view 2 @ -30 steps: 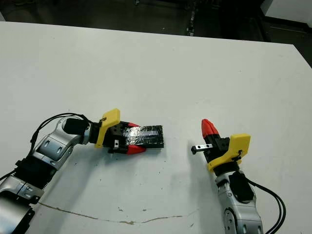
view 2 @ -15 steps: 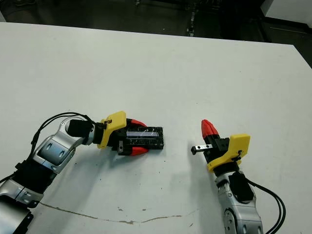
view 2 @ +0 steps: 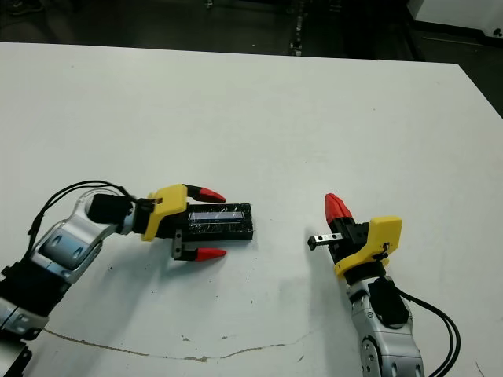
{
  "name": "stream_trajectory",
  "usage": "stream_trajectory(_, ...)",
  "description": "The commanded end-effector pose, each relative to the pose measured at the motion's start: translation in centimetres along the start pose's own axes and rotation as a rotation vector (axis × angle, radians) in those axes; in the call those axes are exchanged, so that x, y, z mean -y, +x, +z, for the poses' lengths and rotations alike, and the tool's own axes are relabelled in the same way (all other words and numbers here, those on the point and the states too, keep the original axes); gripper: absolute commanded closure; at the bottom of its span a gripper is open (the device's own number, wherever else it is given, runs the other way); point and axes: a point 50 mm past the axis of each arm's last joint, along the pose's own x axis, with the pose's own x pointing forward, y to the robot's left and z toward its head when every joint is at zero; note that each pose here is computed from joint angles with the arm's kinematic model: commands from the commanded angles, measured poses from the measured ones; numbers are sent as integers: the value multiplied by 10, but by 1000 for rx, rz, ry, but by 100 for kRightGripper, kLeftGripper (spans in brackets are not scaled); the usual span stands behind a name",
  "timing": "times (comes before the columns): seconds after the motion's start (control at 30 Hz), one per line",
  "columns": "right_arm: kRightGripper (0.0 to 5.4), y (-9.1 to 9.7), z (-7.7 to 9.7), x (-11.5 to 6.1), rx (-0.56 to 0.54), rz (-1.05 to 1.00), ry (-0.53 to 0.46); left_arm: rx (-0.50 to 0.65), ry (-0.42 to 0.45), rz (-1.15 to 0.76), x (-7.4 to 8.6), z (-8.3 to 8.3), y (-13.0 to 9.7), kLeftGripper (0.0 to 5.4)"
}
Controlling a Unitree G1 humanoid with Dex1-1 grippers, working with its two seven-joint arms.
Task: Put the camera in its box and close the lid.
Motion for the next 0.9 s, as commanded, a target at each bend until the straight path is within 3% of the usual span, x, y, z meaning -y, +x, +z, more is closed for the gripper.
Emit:
stream_trajectory(0.03,540,-1,0,3,-9,-6,-5,-81,-71,25,4,-21,-17,0)
stream_trajectory(0.27,540,-1,1,2,-6,-12,-18,-78,-111,147,6,-34,-46,0)
stream_trajectory(0.57,540,-1,1,2,-8,1,-4,-122,-221,389,13,-50,-102,0)
stream_trajectory(0.7,540,0,1,1,-5,4,-13,-129,-202,434,14,-45,-122,0)
stream_trajectory(0.9,540,0,0,1,-10,0,-17,-168,-139,505,7,-18,-144,0)
